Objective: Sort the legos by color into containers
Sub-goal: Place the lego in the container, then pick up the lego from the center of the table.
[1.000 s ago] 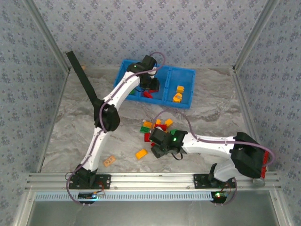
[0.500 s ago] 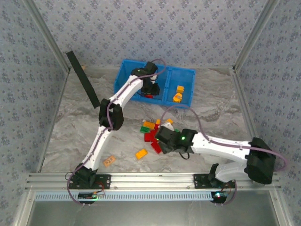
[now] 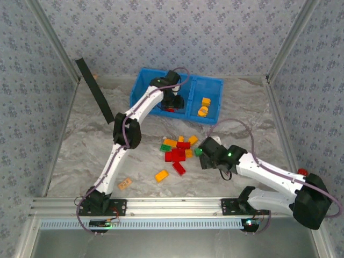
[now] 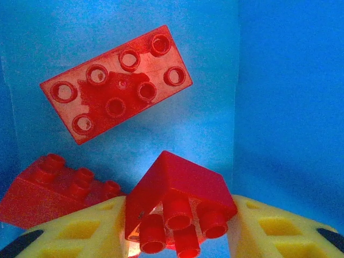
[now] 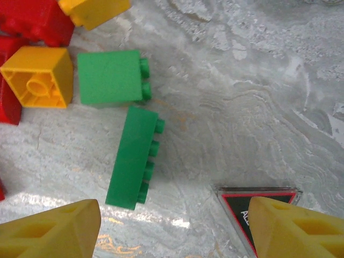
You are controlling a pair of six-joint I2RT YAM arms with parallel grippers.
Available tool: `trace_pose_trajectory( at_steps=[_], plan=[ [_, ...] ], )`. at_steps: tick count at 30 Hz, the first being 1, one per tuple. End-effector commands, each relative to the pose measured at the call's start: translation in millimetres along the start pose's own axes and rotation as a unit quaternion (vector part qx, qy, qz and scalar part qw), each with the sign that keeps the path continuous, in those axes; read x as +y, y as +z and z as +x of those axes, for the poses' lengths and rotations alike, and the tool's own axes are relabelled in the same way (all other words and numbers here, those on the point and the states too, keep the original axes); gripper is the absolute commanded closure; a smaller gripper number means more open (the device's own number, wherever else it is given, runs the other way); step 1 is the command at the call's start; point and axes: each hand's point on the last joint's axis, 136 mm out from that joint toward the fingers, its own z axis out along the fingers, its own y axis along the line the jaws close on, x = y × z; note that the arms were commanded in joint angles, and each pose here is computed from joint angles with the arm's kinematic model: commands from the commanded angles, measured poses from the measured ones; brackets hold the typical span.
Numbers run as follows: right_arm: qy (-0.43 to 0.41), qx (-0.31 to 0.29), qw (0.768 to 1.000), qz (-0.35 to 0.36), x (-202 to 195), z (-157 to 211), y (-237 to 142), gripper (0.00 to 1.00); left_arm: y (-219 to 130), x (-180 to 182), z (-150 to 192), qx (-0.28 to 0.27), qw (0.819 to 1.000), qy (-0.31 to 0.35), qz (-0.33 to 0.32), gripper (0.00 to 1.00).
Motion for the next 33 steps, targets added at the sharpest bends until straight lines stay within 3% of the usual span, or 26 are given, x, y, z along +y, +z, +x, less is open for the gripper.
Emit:
trace_pose_trajectory(
  at_steps=[1, 7, 15, 23, 33],
  plan=[
    [0.012, -0.016, 0.999, -0.028, 4.6, -20.9, -0.7, 0.25, -3.9, -7.9, -6.3, -0.01, 1.0, -0.002, 0.015, 0.53],
    [0.051, -0.037, 0.996, -0.06, 10.2, -68.1, 6.9, 0.25, -6.5, -12.1, -5.1, -0.006, 1.0, 0.0, 0.026, 0.46],
    [0.113, -0.006, 0.989, -0.095, 33.7, -99.1, 32.1, 0.26, -24.0, -22.3, -9.5, -0.016, 0.999, 0.007, 0.044, 0.43],
    [0.234, 0.046, 0.967, -0.09, 46.6, -102.6, 48.8, 0.27, -82.7, -38.4, -24.1, -0.061, 0.996, 0.035, 0.058, 0.42],
    [0.31, 0.067, 0.947, -0.044, 42.1, -103.4, 61.1, 0.26, -160.7, -48.2, -28.5, -0.116, 0.988, 0.092, 0.043, 0.41]
  ],
)
